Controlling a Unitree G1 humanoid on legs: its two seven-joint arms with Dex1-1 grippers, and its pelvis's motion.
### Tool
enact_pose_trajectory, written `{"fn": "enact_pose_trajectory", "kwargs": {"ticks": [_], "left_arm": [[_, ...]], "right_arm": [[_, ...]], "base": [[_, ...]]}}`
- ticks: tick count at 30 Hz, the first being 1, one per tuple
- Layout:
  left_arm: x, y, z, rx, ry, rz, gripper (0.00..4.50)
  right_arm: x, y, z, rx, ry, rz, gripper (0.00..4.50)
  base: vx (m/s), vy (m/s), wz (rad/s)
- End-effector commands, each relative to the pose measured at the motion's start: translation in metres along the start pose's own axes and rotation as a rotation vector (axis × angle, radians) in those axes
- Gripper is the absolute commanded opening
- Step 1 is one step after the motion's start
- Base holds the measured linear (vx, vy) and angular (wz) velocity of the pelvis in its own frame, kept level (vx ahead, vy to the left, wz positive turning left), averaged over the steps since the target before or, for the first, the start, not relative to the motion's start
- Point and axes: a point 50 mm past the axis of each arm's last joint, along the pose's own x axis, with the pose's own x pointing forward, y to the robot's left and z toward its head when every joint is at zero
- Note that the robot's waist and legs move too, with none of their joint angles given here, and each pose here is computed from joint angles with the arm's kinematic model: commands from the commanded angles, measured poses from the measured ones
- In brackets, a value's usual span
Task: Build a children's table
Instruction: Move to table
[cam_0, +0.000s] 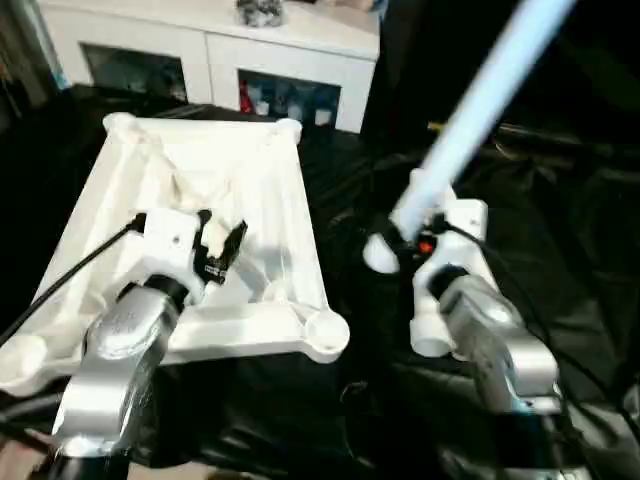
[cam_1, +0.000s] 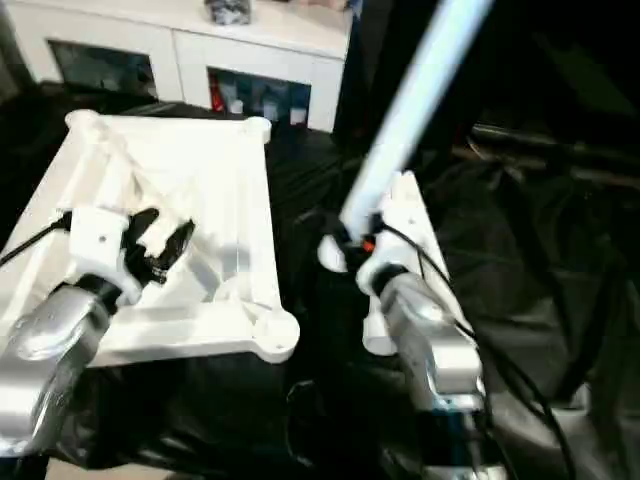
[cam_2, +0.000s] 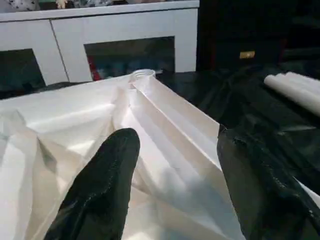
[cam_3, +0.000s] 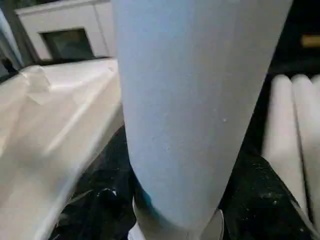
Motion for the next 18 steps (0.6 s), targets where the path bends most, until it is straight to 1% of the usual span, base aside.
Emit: {"fn": "enact_pose_trajectory", "kwargs": {"ticks": [1,4,5,6,7,8,10,12,15,18], "left_arm": [[0.008,-0.005,0.002,-0.004,-0.011,-0.018,2.86],[0.009,-0.006,0.004,-0.031,-0.020,-0.008,2.86],[0.008,-0.006,0.005,-0.007,-0.030,0.006,2.86],[0.008,-0.006,0.005,-0.007,-0.030,0.006,2.86],[0.005,-0.005,0.006,0.047,-0.039,0.024,2.86],[0.004,-0.005,0.006,0.061,-0.046,0.028,2.86],[0.001,-0.005,0.004,0.054,-0.040,0.033,2.86],[-0.003,-0.006,0.000,0.025,-0.023,0.054,2.86],[-0.006,-0.006,-0.004,0.008,0.003,0.079,2.86],[-0.009,-0.005,-0.007,-0.024,0.025,0.116,2.86]], "right_arm": [[-0.006,0.002,0.015,-0.016,-0.049,0.003,1.90],[-0.007,0.000,0.015,-0.014,-0.055,-0.007,1.90],[-0.006,-0.001,0.015,-0.019,-0.050,-0.012,1.90],[-0.006,-0.001,0.015,-0.019,-0.050,-0.012,1.90],[-0.004,-0.001,0.015,-0.019,-0.048,-0.010,1.90],[-0.003,-0.001,0.015,-0.020,-0.047,-0.008,1.90],[-0.001,0.001,0.016,-0.024,-0.047,0.005,1.90],[0.002,0.004,0.017,-0.024,-0.043,0.022,1.90],[0.005,0.006,0.016,-0.019,-0.036,0.039,1.90],[0.011,0.008,0.015,-0.024,-0.026,0.056,1.90]], "base": [[0.000,0.000,0.00],[0.009,0.089,-0.10],[-0.025,0.166,-0.02],[-0.025,0.166,-0.02],[-0.026,0.203,0.06],[-0.029,0.213,0.11],[-0.038,0.199,0.14],[-0.044,0.113,0.23],[-0.032,-0.044,0.02],[-0.069,-0.148,-0.04]]}}
